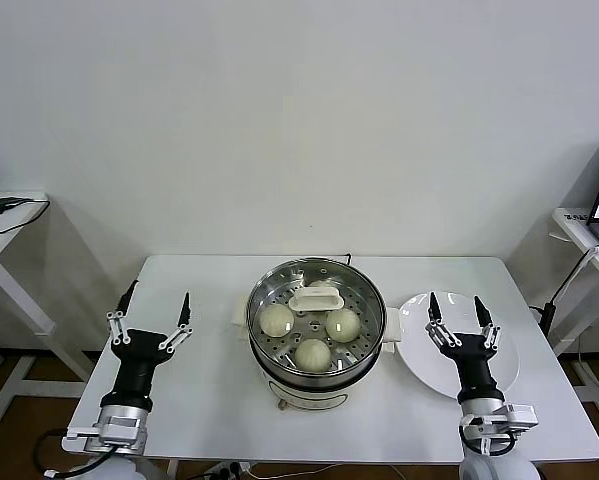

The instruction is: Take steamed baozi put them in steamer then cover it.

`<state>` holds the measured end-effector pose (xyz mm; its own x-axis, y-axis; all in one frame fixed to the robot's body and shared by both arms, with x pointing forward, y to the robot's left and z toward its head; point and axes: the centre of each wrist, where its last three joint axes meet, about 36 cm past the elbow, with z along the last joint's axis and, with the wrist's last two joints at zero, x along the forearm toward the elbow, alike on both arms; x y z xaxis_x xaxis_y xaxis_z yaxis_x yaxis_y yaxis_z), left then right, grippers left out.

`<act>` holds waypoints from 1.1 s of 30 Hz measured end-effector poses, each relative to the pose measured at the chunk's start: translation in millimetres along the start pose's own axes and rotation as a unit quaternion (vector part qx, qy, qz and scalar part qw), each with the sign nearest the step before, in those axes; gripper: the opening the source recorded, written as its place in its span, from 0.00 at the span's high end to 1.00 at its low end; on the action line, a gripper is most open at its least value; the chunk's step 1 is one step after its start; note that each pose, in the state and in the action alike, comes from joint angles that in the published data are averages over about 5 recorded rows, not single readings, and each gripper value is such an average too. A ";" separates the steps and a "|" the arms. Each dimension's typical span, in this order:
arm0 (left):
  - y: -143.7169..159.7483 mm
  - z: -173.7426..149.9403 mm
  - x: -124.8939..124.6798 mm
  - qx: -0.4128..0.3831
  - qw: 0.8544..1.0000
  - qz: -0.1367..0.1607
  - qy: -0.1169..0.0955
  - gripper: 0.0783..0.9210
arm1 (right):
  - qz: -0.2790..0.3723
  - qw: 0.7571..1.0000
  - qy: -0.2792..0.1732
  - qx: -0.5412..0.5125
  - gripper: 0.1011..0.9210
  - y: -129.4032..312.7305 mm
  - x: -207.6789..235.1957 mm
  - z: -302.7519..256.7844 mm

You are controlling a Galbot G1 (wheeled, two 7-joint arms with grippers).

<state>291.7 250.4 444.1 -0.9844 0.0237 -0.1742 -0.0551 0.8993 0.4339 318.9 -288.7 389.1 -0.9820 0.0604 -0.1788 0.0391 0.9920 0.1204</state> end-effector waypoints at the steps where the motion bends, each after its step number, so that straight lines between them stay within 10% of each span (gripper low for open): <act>1: 1.8 3.5 0.4 0.004 1.000 0.000 0.002 0.12 | 0.000 1.000 0.000 0.000 0.12 0.3 -0.4 -0.4; 33: 12.3 44.3 13.0 0.049 0.998 0.003 0.033 0.12 | -0.001 1.000 0.010 0.028 0.12 4.7 0.2 -13.7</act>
<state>285.7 281.1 408.1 -0.9937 0.0034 -0.1123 -0.0359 0.9375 0.3461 316.4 -285.5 402.9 -0.9857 0.0565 -0.1588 0.0466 0.9967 0.0659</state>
